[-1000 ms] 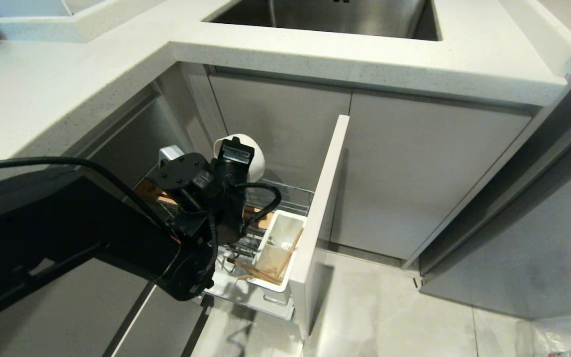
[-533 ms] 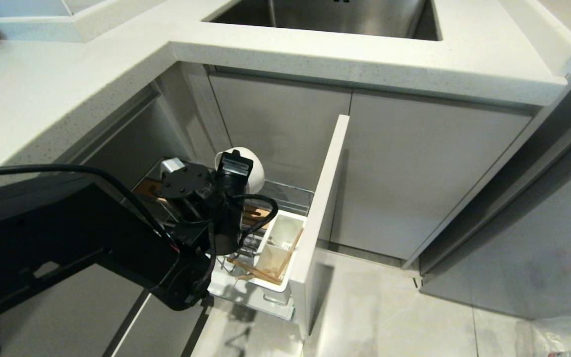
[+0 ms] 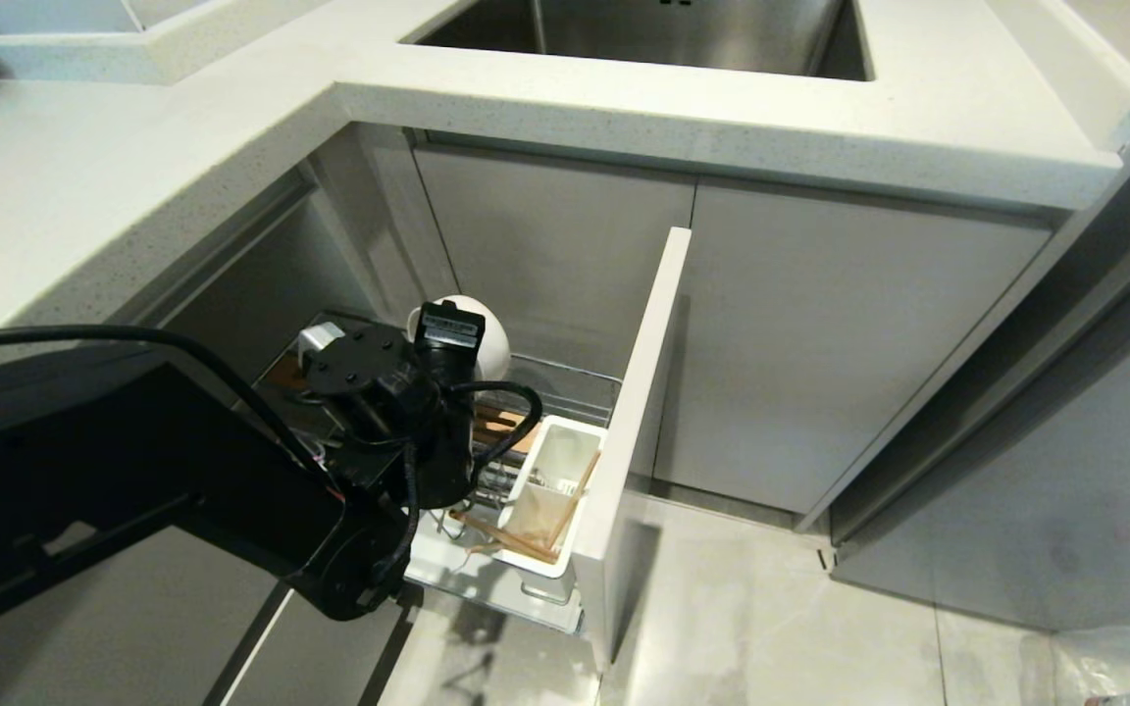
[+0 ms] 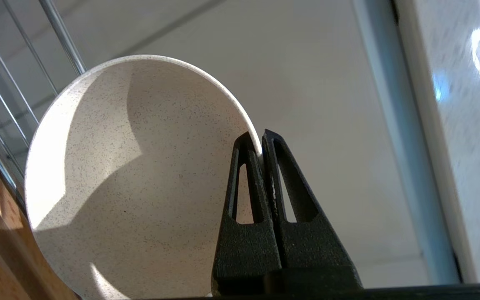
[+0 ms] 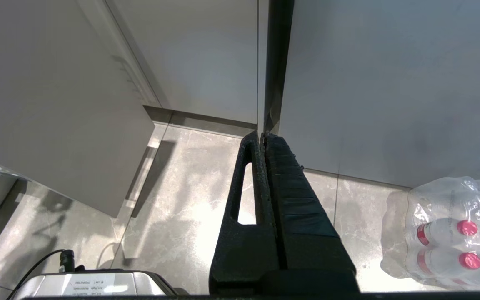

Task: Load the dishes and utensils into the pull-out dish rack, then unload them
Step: Pick up the bowl and place it in the cupboard

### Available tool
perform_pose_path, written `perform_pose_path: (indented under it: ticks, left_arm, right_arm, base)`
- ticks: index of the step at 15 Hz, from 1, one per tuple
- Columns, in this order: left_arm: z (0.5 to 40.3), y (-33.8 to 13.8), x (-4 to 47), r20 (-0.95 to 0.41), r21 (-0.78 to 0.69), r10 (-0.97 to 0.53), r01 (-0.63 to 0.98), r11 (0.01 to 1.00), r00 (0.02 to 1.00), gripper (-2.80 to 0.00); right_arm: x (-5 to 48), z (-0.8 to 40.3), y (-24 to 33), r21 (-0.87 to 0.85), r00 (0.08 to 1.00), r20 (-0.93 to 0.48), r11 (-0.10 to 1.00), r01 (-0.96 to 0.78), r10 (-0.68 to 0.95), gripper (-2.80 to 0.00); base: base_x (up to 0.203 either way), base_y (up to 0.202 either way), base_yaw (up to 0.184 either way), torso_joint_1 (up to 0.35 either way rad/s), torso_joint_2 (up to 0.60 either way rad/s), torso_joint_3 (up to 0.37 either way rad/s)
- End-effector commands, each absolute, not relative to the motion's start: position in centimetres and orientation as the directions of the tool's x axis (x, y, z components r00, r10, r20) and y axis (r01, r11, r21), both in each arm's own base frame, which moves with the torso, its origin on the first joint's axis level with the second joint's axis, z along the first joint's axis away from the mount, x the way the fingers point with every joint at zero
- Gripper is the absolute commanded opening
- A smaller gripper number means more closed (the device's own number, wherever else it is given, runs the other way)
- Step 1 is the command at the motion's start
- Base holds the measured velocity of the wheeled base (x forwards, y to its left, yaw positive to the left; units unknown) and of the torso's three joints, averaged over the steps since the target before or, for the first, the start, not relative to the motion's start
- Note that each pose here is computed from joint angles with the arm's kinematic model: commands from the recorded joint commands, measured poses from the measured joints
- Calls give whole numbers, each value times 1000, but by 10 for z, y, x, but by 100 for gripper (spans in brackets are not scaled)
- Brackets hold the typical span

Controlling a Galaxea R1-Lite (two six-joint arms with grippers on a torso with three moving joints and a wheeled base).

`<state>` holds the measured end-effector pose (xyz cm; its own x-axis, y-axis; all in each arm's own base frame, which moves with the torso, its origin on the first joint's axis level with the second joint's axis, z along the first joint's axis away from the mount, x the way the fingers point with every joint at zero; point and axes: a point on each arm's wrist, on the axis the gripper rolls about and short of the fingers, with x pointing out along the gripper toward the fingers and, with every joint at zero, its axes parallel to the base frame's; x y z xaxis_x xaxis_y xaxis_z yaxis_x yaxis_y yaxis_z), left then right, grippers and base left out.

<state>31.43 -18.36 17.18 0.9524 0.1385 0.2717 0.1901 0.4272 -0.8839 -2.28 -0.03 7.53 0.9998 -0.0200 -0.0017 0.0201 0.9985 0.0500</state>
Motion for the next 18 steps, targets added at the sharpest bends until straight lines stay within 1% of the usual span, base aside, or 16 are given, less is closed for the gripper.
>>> perform_pose_path:
  ticks: [1, 5, 7, 11, 16, 18]
  left_arm:
    - [177, -182, 313, 283, -893, 159, 199, 404, 946, -280]
    - [177, -182, 313, 276, -912, 195, 193, 361, 941, -280]
    - [178, -182, 313, 271, -929, 223, 193, 317, 937, -280]
    - [175, -184, 311, 262, -946, 227, 203, 251, 938, -280]
    - [173, -186, 310, 254, -957, 221, 213, 195, 942, -280]
    - [167, -187, 312, 244, -959, 217, 202, 199, 945, -280]
  right_arm:
    - [-23, 75, 0, 51, 1000, -3, 999, 20, -20, -280]
    - [-23, 75, 0, 51, 1000, -3, 999, 20, -20, -280]
    - [-23, 75, 0, 51, 1000, -3, 999, 20, -20, -280]
    - [-23, 75, 0, 51, 1000, -3, 999, 20, -20, -280]
    - [-23, 75, 0, 51, 1000, -3, 999, 20, -20, -280]
    - [-23, 75, 0, 51, 1000, -3, 999, 20, -20, -280]
  base:
    - [0, 0, 0, 0, 0, 0]
    - [0, 0, 0, 0, 0, 0]
    - [0, 0, 0, 0, 0, 0]
    - [0, 0, 0, 0, 0, 0]
    - [0, 0, 0, 0, 0, 0]
    - [0, 0, 0, 0, 0, 0]
